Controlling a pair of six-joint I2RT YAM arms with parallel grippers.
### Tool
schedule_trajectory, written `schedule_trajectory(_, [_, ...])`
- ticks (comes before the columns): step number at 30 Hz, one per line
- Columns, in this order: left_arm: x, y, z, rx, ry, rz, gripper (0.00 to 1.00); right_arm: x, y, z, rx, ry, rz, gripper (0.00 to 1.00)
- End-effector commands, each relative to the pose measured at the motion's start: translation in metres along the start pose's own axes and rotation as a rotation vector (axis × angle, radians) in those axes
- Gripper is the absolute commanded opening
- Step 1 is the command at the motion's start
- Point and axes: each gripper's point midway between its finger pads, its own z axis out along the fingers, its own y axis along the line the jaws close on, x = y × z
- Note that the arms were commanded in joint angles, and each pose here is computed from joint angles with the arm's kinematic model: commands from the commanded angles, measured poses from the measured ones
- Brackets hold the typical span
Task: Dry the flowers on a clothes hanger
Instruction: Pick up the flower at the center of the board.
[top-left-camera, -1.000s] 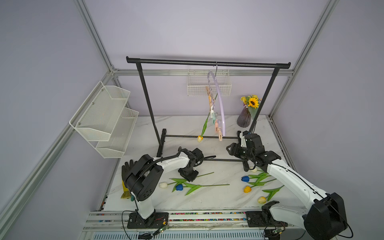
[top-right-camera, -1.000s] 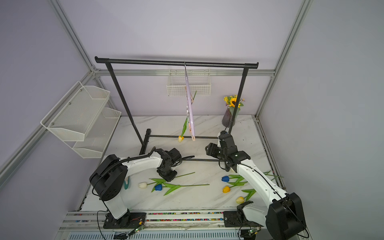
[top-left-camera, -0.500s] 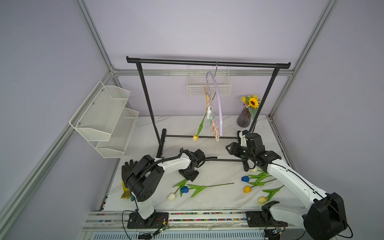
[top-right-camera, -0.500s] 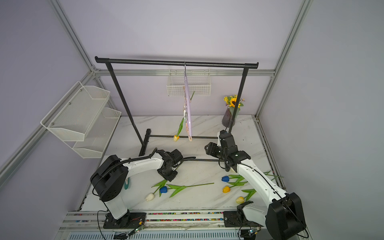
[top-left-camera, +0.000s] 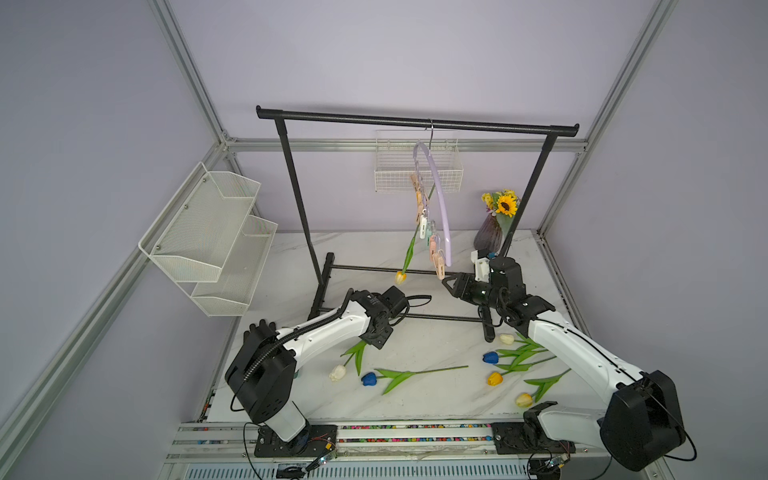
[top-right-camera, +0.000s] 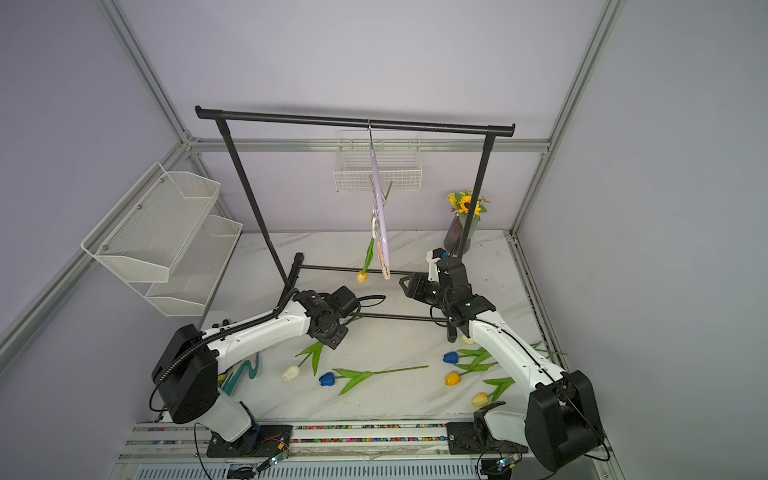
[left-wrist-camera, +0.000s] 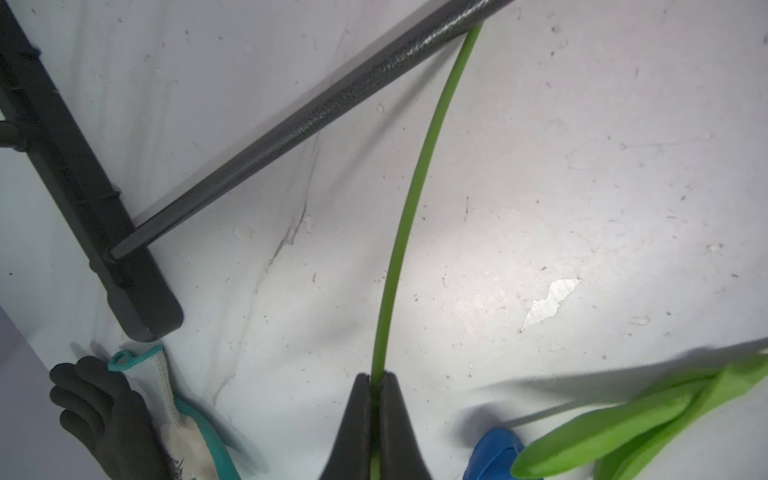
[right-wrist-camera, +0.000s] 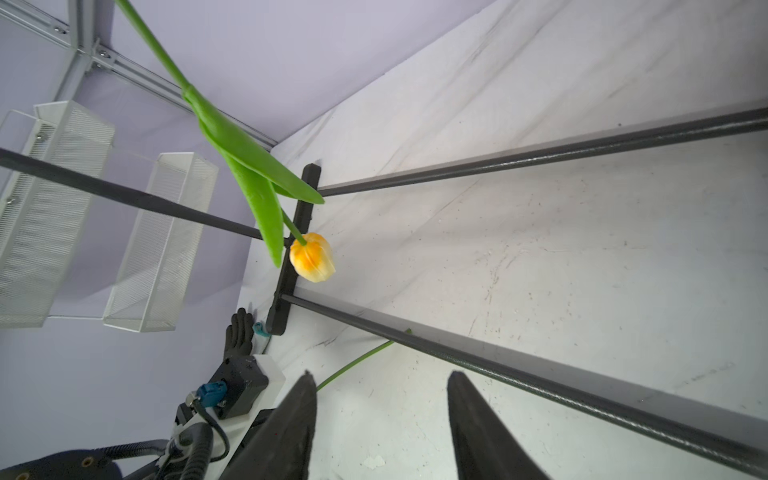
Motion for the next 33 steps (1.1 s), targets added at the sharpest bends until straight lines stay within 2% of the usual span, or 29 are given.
schedule_trajectory(1, [-0.015, 0.018, -0.025, -0.042, -0.113, -0.121, 0.04, -0.008, 0.016, -0.006, -0.100, -0.058, -0.017, 0.53])
schedule_trajectory(6, [-0.011, 0.021, -0.039, -0.002, -0.172, -0.188, 0.04, -0.011, 0.023, -0.020, -0.155, -0.127, 0.029, 0.53])
schedule_trajectory(13, [-0.013, 0.011, -0.066, 0.170, -0.324, -0.316, 0.04, -0.008, 0.040, -0.032, -0.285, -0.163, 0.043, 0.53])
schedule_trajectory(17, [-0.019, 0.005, -0.078, 0.276, -0.456, -0.373, 0.03, -0.009, 0.057, -0.042, -0.370, -0.177, 0.001, 0.53])
schedule_trajectory(21, [-0.033, -0.008, -0.096, 0.429, -0.615, -0.420, 0.03, -0.001, 0.081, -0.047, -0.489, -0.137, -0.069, 0.53])
schedule_trajectory(26, [-0.049, -0.019, -0.117, 0.545, -0.758, -0.404, 0.01, 0.012, 0.104, -0.049, -0.587, -0.104, -0.156, 0.53])
schedule_trajectory(28, [-0.053, -0.024, -0.123, 0.578, -0.786, -0.375, 0.01, 0.016, 0.112, -0.052, -0.638, -0.098, -0.186, 0.53])
schedule_trajectory(33, [-0.059, -0.035, -0.134, 0.646, -0.843, -0.316, 0.01, 0.023, 0.127, -0.062, -0.750, -0.116, -0.259, 0.46])
